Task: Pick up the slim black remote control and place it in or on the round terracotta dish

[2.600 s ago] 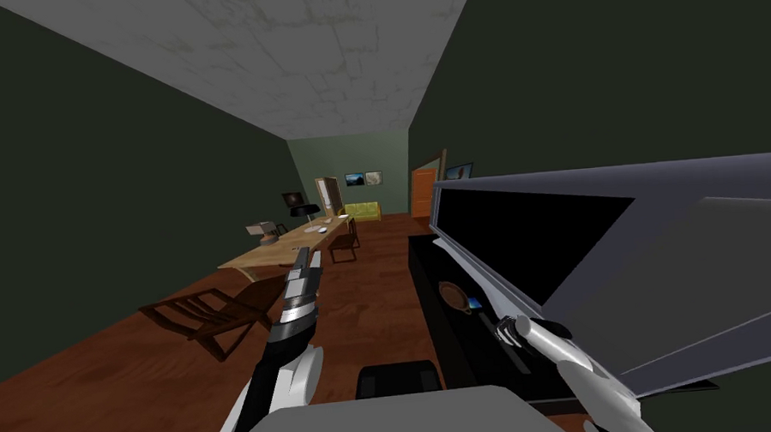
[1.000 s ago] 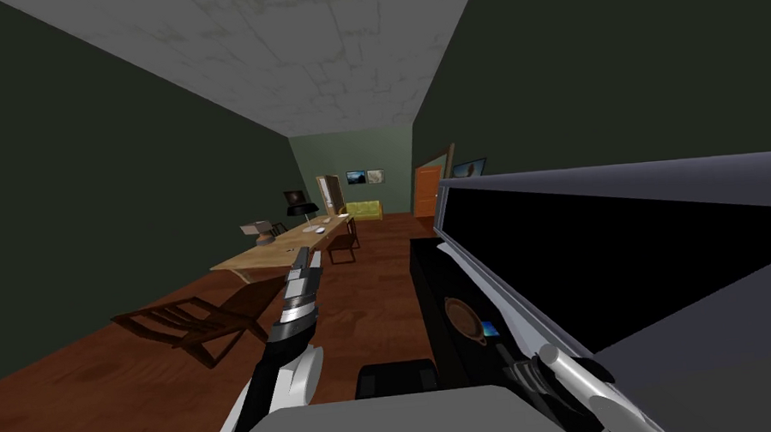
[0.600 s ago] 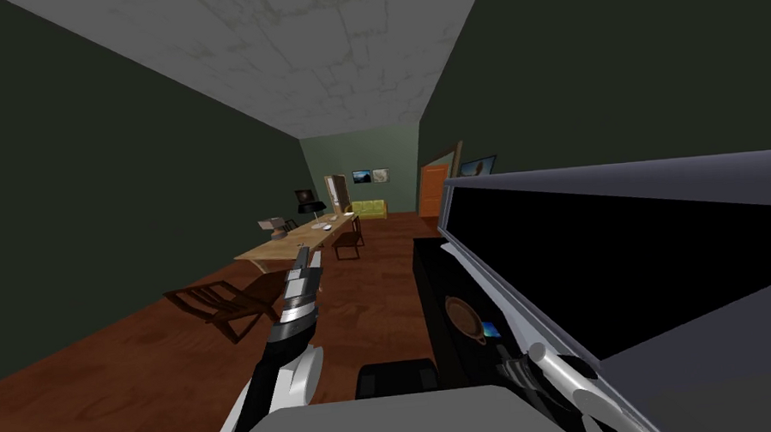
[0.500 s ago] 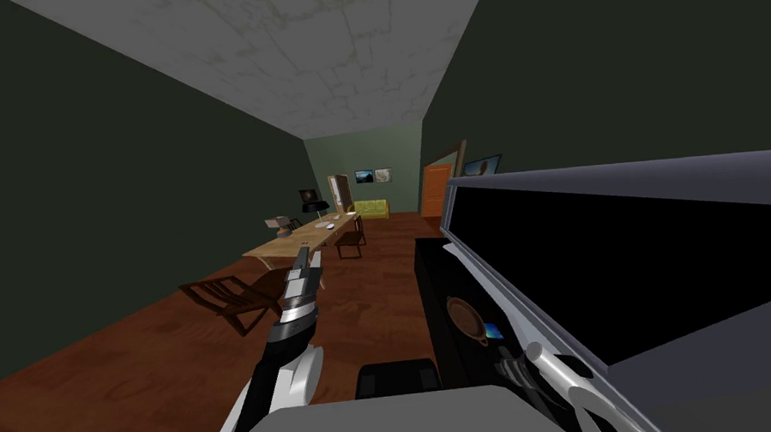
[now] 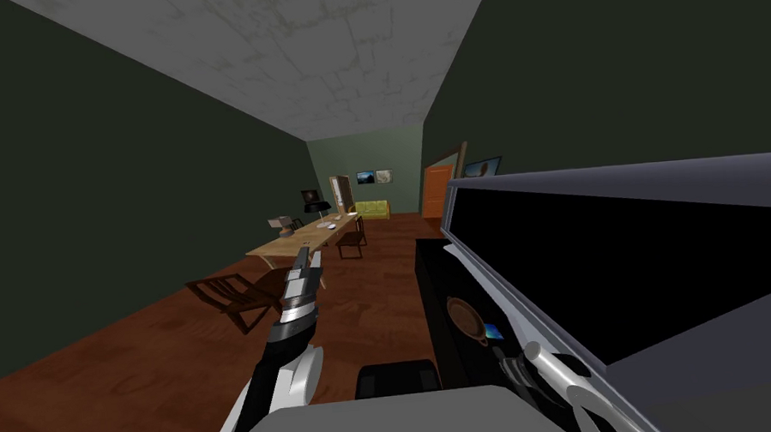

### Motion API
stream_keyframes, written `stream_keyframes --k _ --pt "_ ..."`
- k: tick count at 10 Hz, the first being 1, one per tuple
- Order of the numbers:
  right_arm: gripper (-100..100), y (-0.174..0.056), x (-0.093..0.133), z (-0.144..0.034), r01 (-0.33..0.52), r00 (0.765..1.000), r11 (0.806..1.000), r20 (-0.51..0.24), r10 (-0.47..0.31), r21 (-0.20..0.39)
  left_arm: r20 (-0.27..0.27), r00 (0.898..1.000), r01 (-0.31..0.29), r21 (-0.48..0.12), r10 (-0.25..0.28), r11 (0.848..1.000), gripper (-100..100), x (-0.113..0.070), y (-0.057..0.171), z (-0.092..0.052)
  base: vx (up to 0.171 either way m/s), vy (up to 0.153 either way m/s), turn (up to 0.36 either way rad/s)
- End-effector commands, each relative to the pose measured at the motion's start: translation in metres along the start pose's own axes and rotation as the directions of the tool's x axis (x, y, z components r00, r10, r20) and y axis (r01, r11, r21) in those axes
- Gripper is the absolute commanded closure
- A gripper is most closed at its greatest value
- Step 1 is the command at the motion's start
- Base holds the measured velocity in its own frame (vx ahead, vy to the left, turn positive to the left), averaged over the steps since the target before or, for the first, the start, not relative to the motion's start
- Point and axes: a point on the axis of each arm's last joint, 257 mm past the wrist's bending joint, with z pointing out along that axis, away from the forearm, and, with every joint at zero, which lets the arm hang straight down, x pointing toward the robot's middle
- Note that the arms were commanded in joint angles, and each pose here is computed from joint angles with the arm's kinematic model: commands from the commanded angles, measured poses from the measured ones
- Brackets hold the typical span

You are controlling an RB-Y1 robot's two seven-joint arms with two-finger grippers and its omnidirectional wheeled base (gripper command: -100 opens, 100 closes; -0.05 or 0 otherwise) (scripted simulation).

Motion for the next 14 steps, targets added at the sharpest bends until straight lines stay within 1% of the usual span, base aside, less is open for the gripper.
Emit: stream_keyframes --k 1,2,3,4,8,11,12,13,14 --pt "100 0.000 0.000 0.000 0.000 1.000 1.000 0.000 0.000 0.000 0.000 1.000 0.000 0.000 0.000 1.000 0 0.000 0.000 0.000 0.000 0.000 0.000" --pt "100 -0.001 0.000 0.000 -0.001 1.000 1.000 0.000 0.001 0.001 0.000 1.000 0.000 0.000 0.000 1.000 0 0.000 0.000 0.000 0.000 0.000 0.000" --pt "0 -0.001 0.000 0.000 -0.001 1.000 1.000 0.000 0.001 0.001 0.000 1.000 0.000 0.000 0.000 1.000 0 0.000 0.000 0.000 0.000 0.000 0.000" --pt "100 -0.001 -0.001 -0.001 0.006 1.000 1.000 0.003 -0.006 0.007 0.000 1.000 0.000 0.000 0.000 1.000 0 0.000 0.000 0.000 0.022 -0.003 -0.124" --pt "100 0.016 -0.005 -0.015 0.059 0.998 0.998 0.000 -0.059 0.021 0.000 1.000 0.000 0.000 0.000 1.000 0 0.000 0.000 0.000 0.049 0.012 -0.170" --pt "100 0.024 -0.007 -0.022 0.088 0.996 0.996 -0.002 -0.088 0.029 0.000 1.000 0.000 0.000 0.000 1.000 0 0.000 0.000 0.000 0.065 0.051 -0.106" --pt "100 0.022 -0.007 -0.020 0.082 0.997 0.996 -0.001 -0.082 0.026 0.000 1.000 0.000 0.000 0.000 1.000 0 0.000 0.000 0.000 0.029 0.027 -0.027" --pt "0 0.022 -0.007 -0.020 0.084 0.996 0.996 0.000 -0.084 0.028 0.000 1.000 0.000 0.000 0.000 1.000 0 0.000 0.000 0.000 0.005 0.006 0.006" --pt "100 0.037 -0.010 -0.027 0.077 0.997 0.997 0.024 -0.077 0.019 0.000 1.000 0.000 0.000 0.000 1.000 0 0.000 0.000 0.000 0.044 0.068 -0.001"
